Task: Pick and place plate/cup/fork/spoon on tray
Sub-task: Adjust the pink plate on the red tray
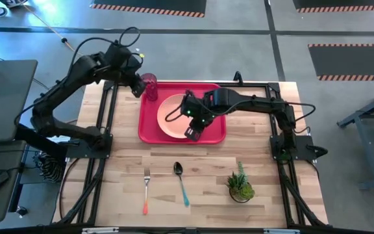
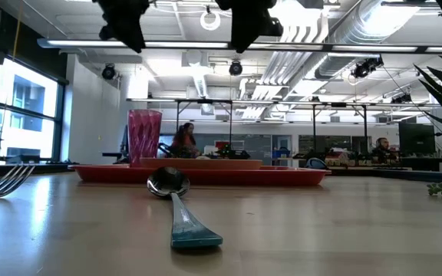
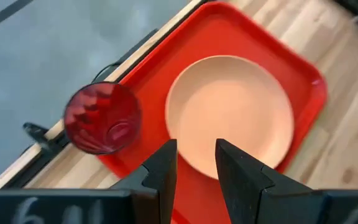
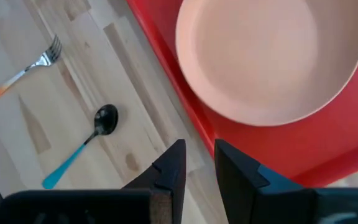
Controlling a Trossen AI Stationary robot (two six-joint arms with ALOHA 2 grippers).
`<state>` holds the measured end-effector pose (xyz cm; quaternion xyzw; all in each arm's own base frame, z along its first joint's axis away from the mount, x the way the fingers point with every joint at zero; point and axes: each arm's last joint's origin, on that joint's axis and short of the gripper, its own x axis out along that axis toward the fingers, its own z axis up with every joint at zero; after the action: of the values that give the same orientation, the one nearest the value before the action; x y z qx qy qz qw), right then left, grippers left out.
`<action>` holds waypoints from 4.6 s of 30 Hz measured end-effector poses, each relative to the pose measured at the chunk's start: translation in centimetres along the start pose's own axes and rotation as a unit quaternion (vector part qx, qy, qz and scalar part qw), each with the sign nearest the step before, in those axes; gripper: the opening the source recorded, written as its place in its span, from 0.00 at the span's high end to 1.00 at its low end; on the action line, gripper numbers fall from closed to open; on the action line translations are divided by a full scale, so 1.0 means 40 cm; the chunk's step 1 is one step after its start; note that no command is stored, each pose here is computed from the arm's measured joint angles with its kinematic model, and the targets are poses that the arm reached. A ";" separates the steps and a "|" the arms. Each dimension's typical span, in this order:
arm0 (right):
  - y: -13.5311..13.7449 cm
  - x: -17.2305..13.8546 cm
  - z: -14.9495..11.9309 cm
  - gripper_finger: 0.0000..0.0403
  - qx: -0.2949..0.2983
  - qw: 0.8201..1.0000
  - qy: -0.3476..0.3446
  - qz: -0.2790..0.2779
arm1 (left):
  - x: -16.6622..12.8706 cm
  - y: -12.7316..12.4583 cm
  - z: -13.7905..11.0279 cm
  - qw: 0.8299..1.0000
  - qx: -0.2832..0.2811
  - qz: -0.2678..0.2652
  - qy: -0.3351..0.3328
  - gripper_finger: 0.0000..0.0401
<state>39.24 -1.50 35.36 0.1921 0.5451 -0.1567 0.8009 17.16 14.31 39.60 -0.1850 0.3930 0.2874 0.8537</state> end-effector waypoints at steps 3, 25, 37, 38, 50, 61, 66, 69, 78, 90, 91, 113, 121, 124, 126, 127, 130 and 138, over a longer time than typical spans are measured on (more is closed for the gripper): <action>0.019 0.008 -0.013 0.81 0.013 1.000 0.007 -0.014 | -0.006 -0.021 -0.028 1.000 0.006 -0.014 -0.008 0.75; 0.089 0.222 -0.069 0.81 -0.044 0.978 0.158 -0.130 | -0.012 -0.067 -0.174 0.998 -0.003 -0.058 -0.012 0.75; 0.001 0.211 -0.021 0.81 -0.081 0.970 0.139 -0.181 | -0.012 -0.067 -0.174 0.998 -0.002 -0.057 -0.012 0.75; -0.008 0.211 -0.017 0.81 -0.082 0.970 0.139 -0.183 | -0.012 -0.067 -0.173 0.998 -0.002 -0.057 -0.012 0.75; -0.106 0.212 0.026 0.81 -0.073 0.966 0.146 -0.198 | -0.012 -0.065 -0.173 0.999 -0.001 -0.045 -0.015 0.75; -0.206 0.251 -0.070 0.81 -0.034 0.966 0.173 -0.187 | -0.012 -0.063 -0.172 0.999 -0.003 -0.027 -0.018 0.75; -0.250 0.212 -0.095 0.81 0.002 0.984 0.092 -0.150 | -0.012 -0.063 -0.172 0.999 -0.004 -0.027 -0.018 0.75; -0.286 0.196 -0.106 0.81 0.028 0.992 0.050 -0.115 | -0.012 -0.063 -0.172 0.999 -0.004 -0.027 -0.019 0.75; -0.393 0.171 -0.096 0.81 0.080 0.993 -0.063 -0.063 | -0.012 -0.062 -0.172 0.999 -0.015 -0.027 -0.019 0.75; -0.499 0.150 -0.037 0.68 0.071 0.983 -0.168 -0.026 | -0.011 -0.062 -0.172 0.999 -0.026 -0.027 -0.018 0.75; -0.505 0.151 -0.032 0.67 0.067 0.982 -0.177 -0.029 | -0.011 -0.062 -0.172 0.999 -0.026 -0.027 -0.018 0.75; -0.529 0.361 -0.006 0.67 0.046 0.992 -0.120 -0.005 | -0.015 -0.063 -0.141 0.995 -0.044 -0.007 -0.088 0.75; -0.523 0.409 -0.013 0.67 0.043 0.994 -0.096 -0.006 | -0.015 -0.062 -0.141 0.995 -0.044 -0.002 -0.089 0.75; -0.525 0.424 -0.016 0.69 0.045 0.995 -0.088 -0.006 | -0.015 -0.062 -0.141 0.995 -0.044 -0.002 -0.089 0.75; -0.527 0.436 -0.018 0.71 0.046 0.996 -0.082 -0.006 | -0.015 -0.062 -0.140 0.995 -0.044 -0.002 -0.089 0.75; -0.528 0.439 -0.019 0.73 0.047 0.996 -0.080 -0.006 | -0.015 -0.062 -0.141 0.995 -0.044 -0.002 -0.089 0.75; -0.528 0.441 -0.019 0.77 0.054 0.995 -0.080 -0.005 | -0.015 -0.062 -0.141 0.995 -0.043 -0.002 -0.089 0.75; -0.528 0.440 -0.017 0.93 0.083 0.993 -0.083 -0.004 | -0.015 -0.062 -0.140 0.995 -0.043 -0.002 -0.089 0.75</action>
<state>35.24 -20.44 15.80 0.2418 0.4624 -0.2205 0.8241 15.25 9.16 36.78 -0.1961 0.3022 0.3181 0.8770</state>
